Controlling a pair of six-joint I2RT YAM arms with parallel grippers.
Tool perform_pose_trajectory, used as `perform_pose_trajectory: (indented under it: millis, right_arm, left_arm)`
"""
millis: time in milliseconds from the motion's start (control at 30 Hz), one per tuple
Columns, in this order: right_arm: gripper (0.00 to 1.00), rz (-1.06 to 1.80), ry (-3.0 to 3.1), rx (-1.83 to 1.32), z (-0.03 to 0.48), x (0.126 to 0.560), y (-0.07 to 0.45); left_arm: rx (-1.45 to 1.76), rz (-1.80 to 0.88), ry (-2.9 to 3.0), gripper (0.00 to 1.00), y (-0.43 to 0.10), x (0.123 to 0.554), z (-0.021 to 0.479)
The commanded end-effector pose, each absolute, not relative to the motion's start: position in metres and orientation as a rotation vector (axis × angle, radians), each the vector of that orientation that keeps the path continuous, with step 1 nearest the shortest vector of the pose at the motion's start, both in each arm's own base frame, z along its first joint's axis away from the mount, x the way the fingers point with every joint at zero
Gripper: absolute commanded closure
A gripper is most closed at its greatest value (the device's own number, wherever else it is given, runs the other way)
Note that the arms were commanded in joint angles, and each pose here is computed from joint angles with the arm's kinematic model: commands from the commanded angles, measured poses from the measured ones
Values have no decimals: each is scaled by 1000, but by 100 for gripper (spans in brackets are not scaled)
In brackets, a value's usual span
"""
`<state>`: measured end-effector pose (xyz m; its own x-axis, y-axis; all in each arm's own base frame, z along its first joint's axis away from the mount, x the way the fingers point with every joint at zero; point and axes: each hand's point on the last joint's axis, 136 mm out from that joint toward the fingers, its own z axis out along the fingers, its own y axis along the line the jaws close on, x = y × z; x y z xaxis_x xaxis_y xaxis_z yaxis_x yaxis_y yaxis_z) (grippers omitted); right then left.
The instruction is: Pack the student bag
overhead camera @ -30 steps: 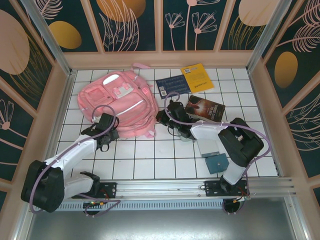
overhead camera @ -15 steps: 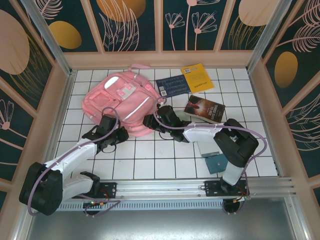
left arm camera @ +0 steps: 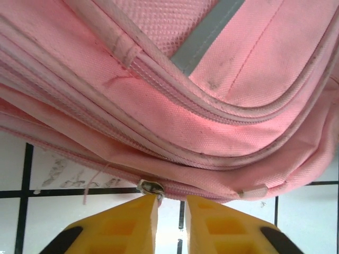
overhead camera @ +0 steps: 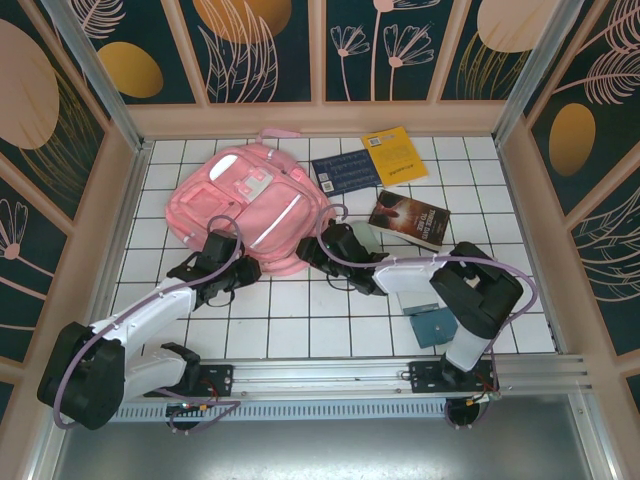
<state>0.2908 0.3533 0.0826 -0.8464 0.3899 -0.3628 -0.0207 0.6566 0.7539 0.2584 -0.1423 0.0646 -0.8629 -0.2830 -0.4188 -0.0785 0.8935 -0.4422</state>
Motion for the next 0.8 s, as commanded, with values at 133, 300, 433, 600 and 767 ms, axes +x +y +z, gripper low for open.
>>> perform_pose_trajectory:
  millis: [133,300,433,600,767]
  right_arm:
    - [54,1092,2370,302,81,297,357]
    - [54,1093,2379,297,78,296,358]
    - [54,1099,2379,294,78,296,359]
    - [54,1100,2379,283,79,296,359]
    - [54,1112,2376,282,80,296,360]
  left_arm:
    - [-250,-560,2574,80,-143,261,60]
    - [-199,-496,2595,76,-144,258,53]
    - [-189,-390,2601,74,-138,256,46]
    - [-195,-237,2577,71,-126,250,46]
    - [-161,-88,2553,70,-122,245,47]
